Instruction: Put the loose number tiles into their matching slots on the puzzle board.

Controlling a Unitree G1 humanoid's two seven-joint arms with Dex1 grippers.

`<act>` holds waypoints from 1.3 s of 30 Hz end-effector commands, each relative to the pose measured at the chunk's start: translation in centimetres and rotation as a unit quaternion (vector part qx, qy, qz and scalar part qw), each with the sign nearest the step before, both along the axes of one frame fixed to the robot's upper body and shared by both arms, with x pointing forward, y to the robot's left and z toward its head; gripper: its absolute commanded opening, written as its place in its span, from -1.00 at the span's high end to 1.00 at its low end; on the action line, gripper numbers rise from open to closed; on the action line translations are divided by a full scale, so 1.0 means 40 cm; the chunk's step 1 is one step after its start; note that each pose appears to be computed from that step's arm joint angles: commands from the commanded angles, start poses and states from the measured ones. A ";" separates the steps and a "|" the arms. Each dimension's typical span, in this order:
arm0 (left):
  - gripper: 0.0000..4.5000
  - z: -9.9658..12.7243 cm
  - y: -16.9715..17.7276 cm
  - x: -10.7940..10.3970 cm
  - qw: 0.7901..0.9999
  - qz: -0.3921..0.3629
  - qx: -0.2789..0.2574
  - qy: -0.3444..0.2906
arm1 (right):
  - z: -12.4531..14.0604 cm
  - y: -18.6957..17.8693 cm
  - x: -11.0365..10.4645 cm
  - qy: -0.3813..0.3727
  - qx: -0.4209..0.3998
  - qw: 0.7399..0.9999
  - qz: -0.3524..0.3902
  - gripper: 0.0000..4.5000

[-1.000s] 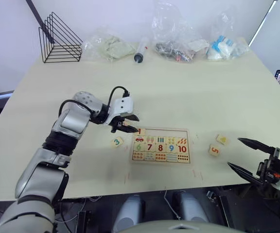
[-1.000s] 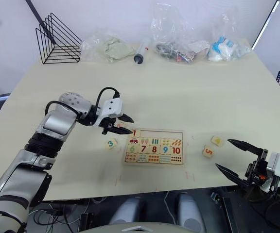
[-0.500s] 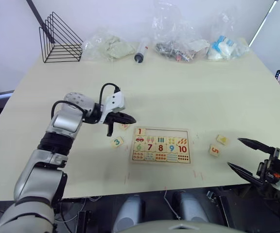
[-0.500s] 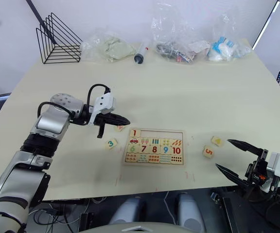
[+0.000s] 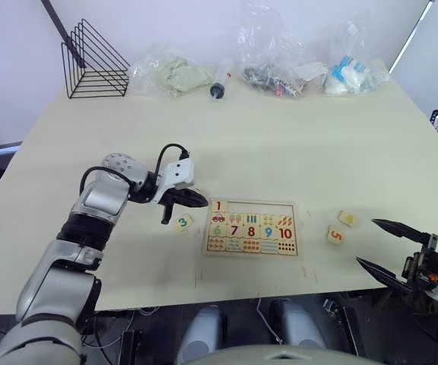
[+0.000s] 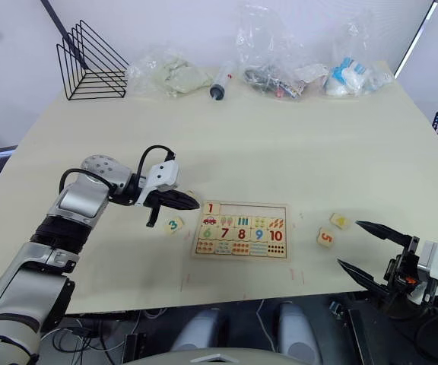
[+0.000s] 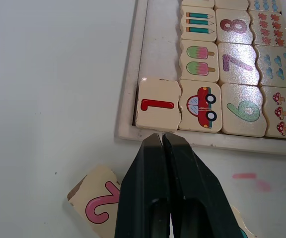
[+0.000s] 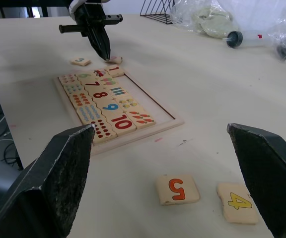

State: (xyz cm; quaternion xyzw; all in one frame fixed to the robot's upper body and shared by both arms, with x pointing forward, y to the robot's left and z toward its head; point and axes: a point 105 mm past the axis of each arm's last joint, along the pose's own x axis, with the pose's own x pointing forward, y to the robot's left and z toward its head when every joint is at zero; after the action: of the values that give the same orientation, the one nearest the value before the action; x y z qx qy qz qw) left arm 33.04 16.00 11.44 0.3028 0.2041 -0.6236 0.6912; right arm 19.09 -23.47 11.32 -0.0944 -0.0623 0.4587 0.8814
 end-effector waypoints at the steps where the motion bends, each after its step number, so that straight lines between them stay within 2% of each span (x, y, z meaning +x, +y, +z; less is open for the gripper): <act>1: 0.96 0.009 -0.001 0.003 1.000 -0.006 0.004 -0.011 | 0.020 -0.008 -0.002 -0.021 -0.005 1.000 -0.005 -1.00; 39: 0.96 -0.012 -0.028 0.015 1.000 -0.021 0.004 -0.017 | 0.019 -0.003 0.001 -0.022 -0.007 1.000 -0.007 -1.00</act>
State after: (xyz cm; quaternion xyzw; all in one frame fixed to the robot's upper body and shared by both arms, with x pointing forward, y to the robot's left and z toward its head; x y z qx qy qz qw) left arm 33.45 15.19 10.29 0.3094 0.2006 -0.6299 0.6836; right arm 19.22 -23.74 11.25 -0.0960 -0.0643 0.4473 0.8869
